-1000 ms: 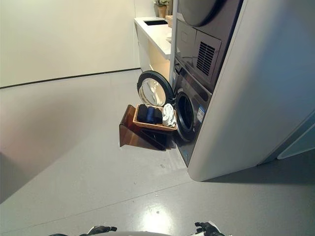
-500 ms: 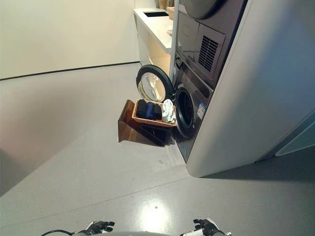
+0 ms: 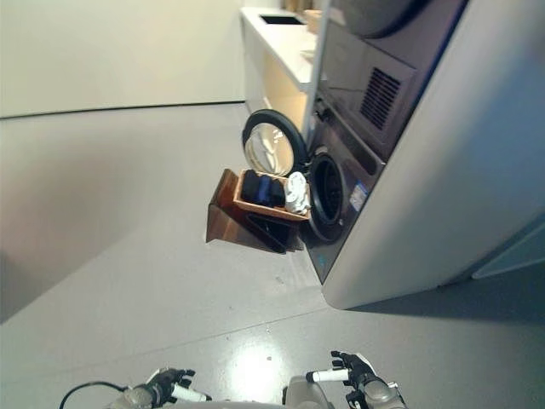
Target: Pick up the clothes and place them into the washing machine
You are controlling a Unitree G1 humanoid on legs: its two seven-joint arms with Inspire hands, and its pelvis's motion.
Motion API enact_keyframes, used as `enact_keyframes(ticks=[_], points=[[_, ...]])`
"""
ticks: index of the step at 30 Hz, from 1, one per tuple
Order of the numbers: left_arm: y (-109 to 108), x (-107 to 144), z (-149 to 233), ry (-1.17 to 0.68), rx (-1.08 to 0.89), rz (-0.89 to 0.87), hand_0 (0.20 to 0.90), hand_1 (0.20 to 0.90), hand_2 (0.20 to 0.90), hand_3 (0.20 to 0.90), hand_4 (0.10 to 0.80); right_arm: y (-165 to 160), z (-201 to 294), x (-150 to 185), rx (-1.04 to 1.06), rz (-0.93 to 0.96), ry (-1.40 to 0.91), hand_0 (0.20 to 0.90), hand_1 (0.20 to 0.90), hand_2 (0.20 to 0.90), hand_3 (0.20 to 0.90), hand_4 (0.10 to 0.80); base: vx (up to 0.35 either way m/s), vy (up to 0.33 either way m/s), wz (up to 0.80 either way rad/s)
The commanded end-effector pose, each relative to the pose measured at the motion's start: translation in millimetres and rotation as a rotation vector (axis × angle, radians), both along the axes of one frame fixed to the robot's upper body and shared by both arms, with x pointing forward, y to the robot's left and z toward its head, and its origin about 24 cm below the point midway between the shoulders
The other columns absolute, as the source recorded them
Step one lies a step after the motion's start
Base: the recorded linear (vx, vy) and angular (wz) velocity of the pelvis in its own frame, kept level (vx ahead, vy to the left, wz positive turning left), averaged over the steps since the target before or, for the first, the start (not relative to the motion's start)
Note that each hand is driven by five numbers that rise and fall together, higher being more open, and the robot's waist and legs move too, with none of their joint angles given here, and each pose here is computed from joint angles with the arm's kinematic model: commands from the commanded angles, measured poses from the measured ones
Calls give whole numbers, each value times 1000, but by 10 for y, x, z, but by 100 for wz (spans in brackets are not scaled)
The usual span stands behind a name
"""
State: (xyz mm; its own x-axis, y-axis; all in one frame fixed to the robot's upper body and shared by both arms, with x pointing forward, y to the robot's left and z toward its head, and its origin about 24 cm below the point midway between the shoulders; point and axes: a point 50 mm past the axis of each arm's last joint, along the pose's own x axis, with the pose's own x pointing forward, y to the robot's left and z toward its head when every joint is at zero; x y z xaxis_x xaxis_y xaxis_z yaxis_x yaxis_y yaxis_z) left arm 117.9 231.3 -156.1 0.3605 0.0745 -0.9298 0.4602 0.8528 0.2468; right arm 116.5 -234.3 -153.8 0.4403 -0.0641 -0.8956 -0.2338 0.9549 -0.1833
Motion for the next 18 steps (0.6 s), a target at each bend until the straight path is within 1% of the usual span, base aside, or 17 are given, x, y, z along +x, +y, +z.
enact_keyframes(ticks=[1, 5, 8, 10, 11, 14, 18], points=[[80, 119, 59, -50, 19, -9, 900, 900, 900, 900, 800, -319, -63, -633, -119, -44, 224, 900, 900, 900, 900, 800, 578, -81, 81], [94, 162, 75, -65, 20, 10, 900, 900, 900, 900, 800, -386, -55, -738, -130, -75, 262, 900, 900, 900, 900, 800, 530, -86, 71], [64, 167, 70, -66, 17, -6, 900, 900, 900, 900, 800, -431, -47, -825, -131, -95, 282, 900, 900, 900, 900, 800, 514, -167, 17], [-20, 184, 58, -74, -6, -22, 900, 900, 900, 900, 800, -458, -37, -818, -136, -103, 279, 900, 900, 900, 900, 800, 460, -239, -3], [-58, 199, 56, -78, -15, -35, 900, 900, 900, 900, 800, -452, -39, -811, -139, -102, 276, 900, 900, 900, 900, 800, 399, -215, 42], [-219, 338, 83, -114, -42, -131, 900, 900, 900, 900, 800, -480, -5, -604, -140, -133, 195, 900, 900, 900, 900, 800, 456, -251, 41], [-245, 514, 154, -186, -31, -121, 900, 900, 900, 900, 800, -451, 15, -430, -151, -104, 138, 900, 900, 900, 900, 800, 371, -191, -48]])
